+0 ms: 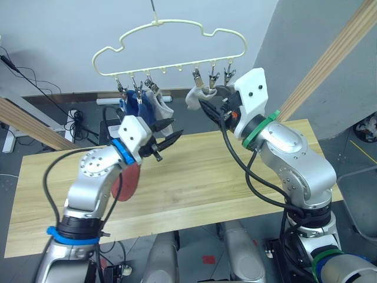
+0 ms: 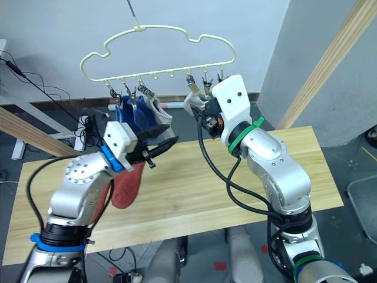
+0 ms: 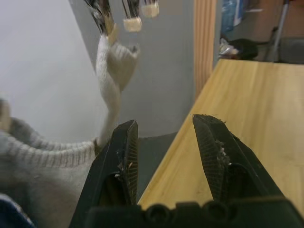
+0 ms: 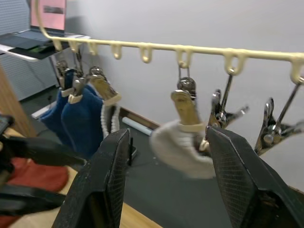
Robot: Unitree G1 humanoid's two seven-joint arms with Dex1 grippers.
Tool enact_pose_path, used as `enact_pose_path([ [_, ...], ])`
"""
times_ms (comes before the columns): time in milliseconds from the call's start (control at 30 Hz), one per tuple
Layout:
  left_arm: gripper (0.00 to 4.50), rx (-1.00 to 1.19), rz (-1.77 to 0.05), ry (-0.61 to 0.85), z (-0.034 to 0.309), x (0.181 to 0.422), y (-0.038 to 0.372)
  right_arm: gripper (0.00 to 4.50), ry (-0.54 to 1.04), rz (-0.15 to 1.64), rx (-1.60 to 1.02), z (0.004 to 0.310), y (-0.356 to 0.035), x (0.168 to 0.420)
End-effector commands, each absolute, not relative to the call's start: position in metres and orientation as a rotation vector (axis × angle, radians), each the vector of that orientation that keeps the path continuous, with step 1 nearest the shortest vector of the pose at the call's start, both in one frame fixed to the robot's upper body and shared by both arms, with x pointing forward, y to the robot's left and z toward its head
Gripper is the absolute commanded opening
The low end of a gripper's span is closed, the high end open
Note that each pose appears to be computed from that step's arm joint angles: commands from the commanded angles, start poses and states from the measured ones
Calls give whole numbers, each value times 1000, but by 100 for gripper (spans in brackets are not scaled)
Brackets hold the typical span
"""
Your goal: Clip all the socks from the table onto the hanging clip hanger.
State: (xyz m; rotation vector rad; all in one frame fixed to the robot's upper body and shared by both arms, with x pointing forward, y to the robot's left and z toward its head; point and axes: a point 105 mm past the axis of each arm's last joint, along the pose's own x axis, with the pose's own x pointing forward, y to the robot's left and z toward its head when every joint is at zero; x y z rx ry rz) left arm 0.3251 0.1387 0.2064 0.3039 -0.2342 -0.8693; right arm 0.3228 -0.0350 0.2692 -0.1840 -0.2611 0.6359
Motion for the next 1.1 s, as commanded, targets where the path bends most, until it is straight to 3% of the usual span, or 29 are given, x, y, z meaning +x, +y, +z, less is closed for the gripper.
enact_pose_path([
  [33,200,308,-896,-276,233,319,140,267,-326,575,-179,283,-40,326],
  [267,200,311,-873,-325,253,323,137,267,-325,555,-171,284,-36,338],
  [367,204,316,-874,-324,251,323,135,204,-325,554,-157,285,-35,340],
  [1100,204,337,-872,-313,243,324,131,204,-346,526,-163,294,-33,360],
])
